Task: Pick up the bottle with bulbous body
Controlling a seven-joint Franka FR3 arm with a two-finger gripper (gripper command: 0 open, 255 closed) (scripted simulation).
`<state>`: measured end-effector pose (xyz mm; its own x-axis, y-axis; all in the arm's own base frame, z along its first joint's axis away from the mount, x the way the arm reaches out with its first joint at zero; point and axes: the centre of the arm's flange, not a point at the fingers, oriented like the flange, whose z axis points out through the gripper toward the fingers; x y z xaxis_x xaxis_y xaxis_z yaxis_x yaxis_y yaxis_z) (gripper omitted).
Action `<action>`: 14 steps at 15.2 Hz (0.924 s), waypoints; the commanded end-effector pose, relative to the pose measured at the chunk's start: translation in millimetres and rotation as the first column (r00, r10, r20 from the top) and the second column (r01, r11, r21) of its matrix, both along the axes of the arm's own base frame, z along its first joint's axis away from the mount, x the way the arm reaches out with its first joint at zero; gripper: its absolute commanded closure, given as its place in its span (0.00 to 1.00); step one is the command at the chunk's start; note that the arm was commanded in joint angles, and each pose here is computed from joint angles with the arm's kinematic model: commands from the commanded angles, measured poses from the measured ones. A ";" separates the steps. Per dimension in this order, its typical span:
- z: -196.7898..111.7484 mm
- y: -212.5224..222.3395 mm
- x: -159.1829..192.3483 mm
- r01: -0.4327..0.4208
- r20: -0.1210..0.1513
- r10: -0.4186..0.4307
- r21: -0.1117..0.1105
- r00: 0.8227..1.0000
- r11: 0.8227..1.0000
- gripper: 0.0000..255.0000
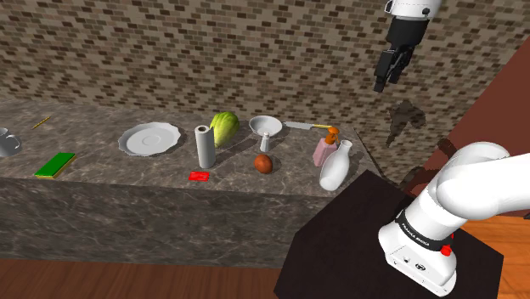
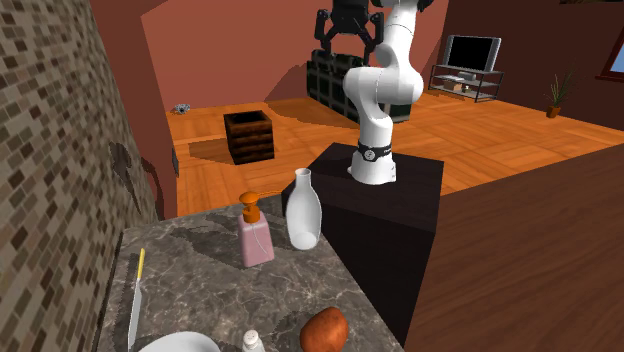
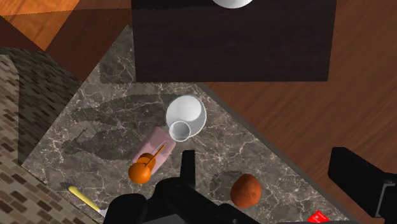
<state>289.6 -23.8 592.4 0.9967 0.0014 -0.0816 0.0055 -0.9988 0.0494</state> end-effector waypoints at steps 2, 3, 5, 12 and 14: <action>-12.0 -4.4 3.6 -0.003 -0.001 0.003 0.002 1.000 1.000 0.00; -24.1 -8.8 7.2 -0.007 -0.003 0.007 0.003 1.000 1.000 0.00; -48.3 -17.4 14.4 -0.014 -0.005 0.014 0.006 1.000 1.000 0.00; -133.1 -46.7 39.4 -0.038 -0.015 0.038 0.018 0.999 0.999 0.00; -157.5 -54.8 46.6 -0.045 -0.018 0.045 0.021 0.999 0.999 0.00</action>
